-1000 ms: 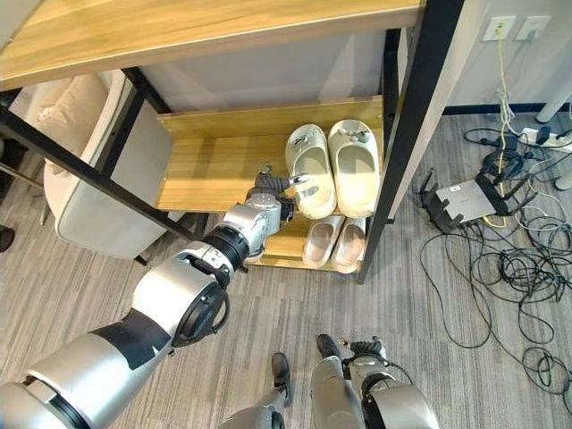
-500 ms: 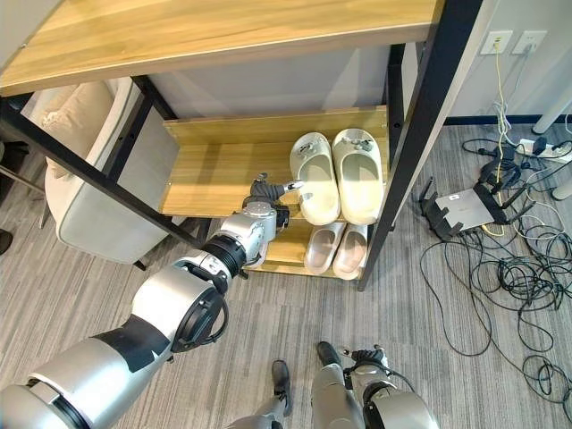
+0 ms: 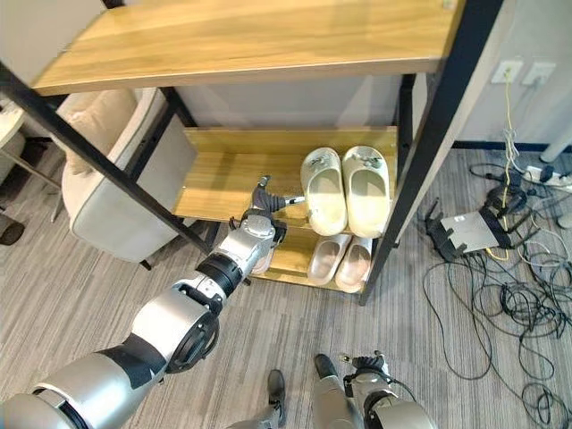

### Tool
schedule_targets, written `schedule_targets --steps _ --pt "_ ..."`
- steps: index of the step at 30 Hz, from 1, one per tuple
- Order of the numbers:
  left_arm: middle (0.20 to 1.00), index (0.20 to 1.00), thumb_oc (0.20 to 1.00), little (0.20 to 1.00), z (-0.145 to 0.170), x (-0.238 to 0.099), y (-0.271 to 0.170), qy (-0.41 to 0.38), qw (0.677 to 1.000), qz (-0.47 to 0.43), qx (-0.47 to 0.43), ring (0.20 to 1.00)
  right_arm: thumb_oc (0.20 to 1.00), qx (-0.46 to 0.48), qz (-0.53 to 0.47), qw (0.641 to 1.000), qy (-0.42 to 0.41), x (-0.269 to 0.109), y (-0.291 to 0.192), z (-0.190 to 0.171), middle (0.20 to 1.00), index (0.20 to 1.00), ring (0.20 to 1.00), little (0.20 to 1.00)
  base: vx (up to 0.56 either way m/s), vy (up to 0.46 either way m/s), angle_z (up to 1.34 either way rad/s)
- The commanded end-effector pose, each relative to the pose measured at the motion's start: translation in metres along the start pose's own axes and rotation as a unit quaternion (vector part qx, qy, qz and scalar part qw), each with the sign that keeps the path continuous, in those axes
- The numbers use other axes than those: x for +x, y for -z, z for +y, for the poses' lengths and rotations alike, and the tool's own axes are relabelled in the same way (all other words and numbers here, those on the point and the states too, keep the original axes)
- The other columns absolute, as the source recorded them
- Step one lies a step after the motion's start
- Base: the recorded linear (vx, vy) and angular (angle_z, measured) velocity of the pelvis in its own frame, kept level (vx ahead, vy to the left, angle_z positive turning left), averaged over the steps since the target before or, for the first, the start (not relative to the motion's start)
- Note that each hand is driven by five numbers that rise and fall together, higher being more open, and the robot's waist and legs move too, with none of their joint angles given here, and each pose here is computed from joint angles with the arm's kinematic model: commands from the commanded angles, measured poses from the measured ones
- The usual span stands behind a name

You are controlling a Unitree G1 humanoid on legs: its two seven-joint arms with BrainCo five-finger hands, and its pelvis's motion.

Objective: Arrange the slippers neatly on the shoe rack.

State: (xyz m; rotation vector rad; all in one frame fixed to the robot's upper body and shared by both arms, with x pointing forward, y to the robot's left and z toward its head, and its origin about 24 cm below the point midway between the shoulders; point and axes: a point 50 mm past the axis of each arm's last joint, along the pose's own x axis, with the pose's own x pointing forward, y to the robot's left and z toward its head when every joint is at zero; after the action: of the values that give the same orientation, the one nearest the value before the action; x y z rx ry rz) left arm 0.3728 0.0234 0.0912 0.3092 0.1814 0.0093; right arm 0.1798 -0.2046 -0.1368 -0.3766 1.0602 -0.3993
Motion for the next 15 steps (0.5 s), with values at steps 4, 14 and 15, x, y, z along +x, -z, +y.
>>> schedule_targets --steps 4,14,15 --pt "1.0 1.0 1.0 1.0 -0.003 -0.024 0.044 0.037 0.998 0.024 0.042 1.0 1.0 0.036 0.028 0.999 -0.002 -0.004 0.018 0.006 1.0 1.0 1.0 1.0 -0.01 0.0 0.23" --pt "1.0 1.0 1.0 1.0 0.081 -0.105 0.205 -0.037 0.962 0.244 0.114 1.0 1.0 0.019 0.044 0.998 -0.03 -0.012 0.046 0.016 1.0 1.0 1.0 1.0 0.03 0.002 0.14" --pt "1.0 1.0 1.0 1.0 0.087 -0.115 0.22 -0.056 0.952 0.278 0.112 1.0 1.0 0.013 0.04 0.999 -0.032 -0.011 0.046 0.015 1.0 1.0 1.0 1.0 0.02 -0.006 0.04"
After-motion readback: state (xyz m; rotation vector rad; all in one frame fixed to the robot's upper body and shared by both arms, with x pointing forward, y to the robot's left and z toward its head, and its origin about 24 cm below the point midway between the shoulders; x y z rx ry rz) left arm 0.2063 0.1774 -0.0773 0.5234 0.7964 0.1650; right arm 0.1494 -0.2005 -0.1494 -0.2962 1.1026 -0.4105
